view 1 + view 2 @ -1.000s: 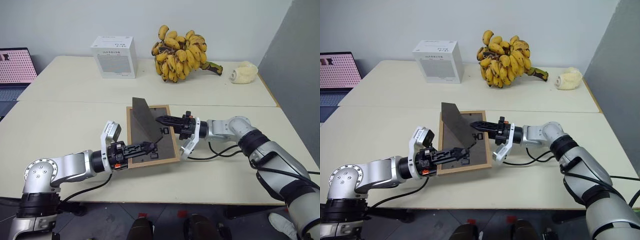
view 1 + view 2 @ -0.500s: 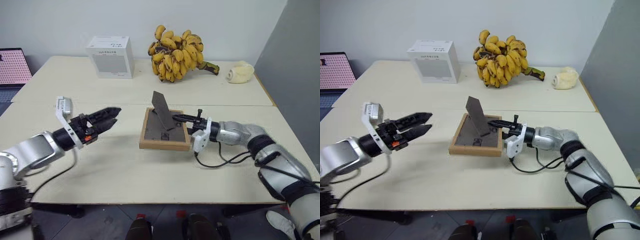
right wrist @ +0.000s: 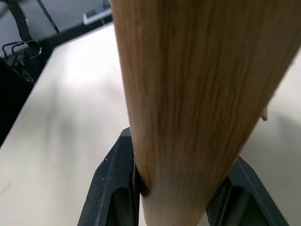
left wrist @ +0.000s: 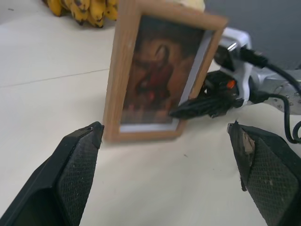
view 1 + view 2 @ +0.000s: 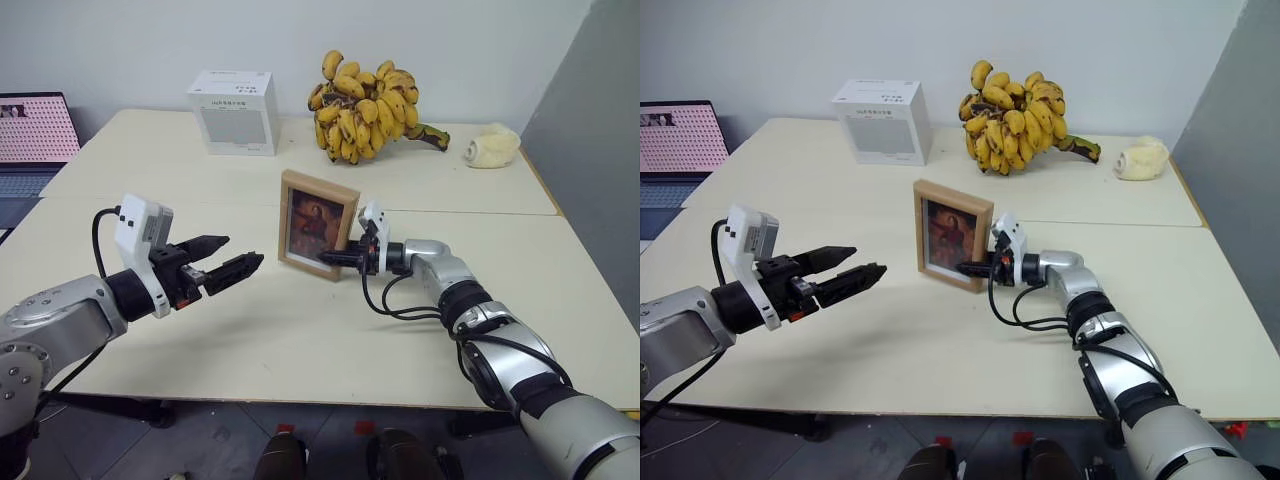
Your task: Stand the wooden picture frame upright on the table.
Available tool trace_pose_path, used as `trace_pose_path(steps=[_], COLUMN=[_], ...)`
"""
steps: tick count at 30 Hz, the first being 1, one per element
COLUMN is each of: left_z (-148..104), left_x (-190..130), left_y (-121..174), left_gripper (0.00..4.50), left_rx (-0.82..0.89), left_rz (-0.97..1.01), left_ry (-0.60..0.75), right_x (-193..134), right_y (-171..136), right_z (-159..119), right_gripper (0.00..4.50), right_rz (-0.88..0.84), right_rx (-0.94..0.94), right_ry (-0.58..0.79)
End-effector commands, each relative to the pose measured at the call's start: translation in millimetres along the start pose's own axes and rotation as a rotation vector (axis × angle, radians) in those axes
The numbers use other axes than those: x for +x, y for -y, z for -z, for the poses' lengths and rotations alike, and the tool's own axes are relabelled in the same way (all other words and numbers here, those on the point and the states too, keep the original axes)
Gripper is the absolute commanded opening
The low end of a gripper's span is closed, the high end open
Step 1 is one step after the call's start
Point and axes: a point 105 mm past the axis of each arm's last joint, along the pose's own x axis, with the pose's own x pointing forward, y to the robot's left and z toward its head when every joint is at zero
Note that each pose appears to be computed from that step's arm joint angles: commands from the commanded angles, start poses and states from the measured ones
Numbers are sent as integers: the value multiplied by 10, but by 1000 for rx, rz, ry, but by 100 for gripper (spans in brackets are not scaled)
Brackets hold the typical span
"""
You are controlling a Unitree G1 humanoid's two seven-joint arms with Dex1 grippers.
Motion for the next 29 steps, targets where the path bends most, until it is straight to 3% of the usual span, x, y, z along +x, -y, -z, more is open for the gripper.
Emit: trace_pose_path(steps=[1,8,13,17,20,24,29], left_z=[-61,-46,-45,-5,30,-105,-230], left_x=[-18,33,45,16,-21,-104,-137], left_y=[1,-47,-116,-267,-367,-577,-622], left_gripper=[450,450,450,450,450,450,450], left_rx=[103,120,125,136,141,139,119], left_rz=[-11,-18,-20,-58,-77,-96,-41], left_ry=[24,48,45,2,-33,-17,-8], right_x=[-5,-51,-474,-1053,-1293,-1127,-1047], right_y=[68,113,282,358,201,-482,-734], right_z=[-39,5,214,181,59,-489,-659], right_gripper=[164,329,445,449,449,449,449], right_rz=[40,76,174,323,406,418,446], right_rx=[-38,-60,-118,-247,-276,-205,-157], right_ry=[-39,-40,-108,-159,-194,-54,-24])
